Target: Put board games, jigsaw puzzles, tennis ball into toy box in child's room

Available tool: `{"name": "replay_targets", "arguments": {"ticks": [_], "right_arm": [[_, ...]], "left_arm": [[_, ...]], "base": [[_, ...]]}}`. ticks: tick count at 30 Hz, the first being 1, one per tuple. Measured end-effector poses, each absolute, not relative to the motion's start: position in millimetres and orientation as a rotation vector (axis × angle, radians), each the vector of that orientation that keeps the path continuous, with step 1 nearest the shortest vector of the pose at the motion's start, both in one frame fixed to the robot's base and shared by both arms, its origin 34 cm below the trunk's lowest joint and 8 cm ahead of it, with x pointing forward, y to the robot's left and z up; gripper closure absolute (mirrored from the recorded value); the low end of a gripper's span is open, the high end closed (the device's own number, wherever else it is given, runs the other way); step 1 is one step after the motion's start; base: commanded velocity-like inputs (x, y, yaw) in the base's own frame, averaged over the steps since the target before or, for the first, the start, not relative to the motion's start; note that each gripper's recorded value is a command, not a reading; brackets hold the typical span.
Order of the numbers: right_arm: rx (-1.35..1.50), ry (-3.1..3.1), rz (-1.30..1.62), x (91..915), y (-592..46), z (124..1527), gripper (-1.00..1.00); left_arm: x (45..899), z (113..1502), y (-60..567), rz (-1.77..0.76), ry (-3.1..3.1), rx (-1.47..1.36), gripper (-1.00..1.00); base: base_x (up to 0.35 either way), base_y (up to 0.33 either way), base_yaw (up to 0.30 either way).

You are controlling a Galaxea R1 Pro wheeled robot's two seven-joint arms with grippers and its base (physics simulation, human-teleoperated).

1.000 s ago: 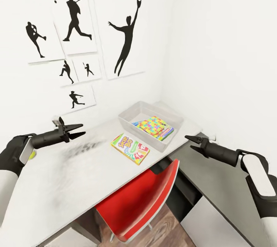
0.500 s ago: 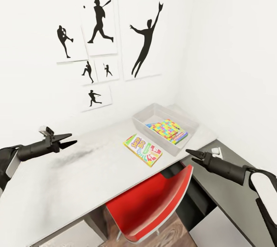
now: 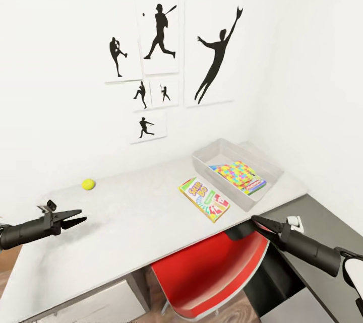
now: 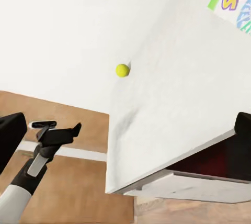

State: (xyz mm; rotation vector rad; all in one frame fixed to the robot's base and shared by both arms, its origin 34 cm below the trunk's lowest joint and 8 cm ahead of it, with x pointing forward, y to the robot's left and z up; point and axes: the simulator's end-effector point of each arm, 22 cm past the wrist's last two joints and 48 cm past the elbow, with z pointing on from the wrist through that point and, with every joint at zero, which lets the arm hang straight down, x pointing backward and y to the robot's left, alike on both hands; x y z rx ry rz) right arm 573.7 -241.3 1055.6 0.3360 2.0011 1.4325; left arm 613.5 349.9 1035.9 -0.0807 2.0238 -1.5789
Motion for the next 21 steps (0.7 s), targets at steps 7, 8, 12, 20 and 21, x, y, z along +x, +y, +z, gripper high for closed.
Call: {"name": "replay_targets", "arguments": {"ticks": [7,8,12,20,21], "right_arm": [[0.331,1.987,1.443,571.6,-240.4,1059.8,-1.0],[0.331,1.987,1.443,571.6,-240.5,1060.0,-1.0],[0.333,1.985,1.446,571.4,-239.8,1060.2,-1.0],[0.342,1.992,1.44,571.5,-239.8,1056.1,-1.0],[0.344,1.992,1.44,571.5,-239.9,1055.7,-1.0]], "left_arm": [[596.3,1028.1,367.9,-1.547,2.039,-0.12,-1.0],[596.6,1030.7,372.5,-1.537,2.033,-0.123,-1.0],[596.8,1034.4,379.2,-1.523,2.024,-0.129,-1.0],[596.9,1035.3,380.7,-1.519,2.021,-0.129,-1.0],[596.9,1035.3,380.9,-1.518,2.022,-0.129,-1.0]], "base": [[0.0,0.0,0.244],[0.0,0.0,0.244],[0.0,0.0,0.163],[0.0,0.0,0.02],[0.0,0.0,0.002]]}}
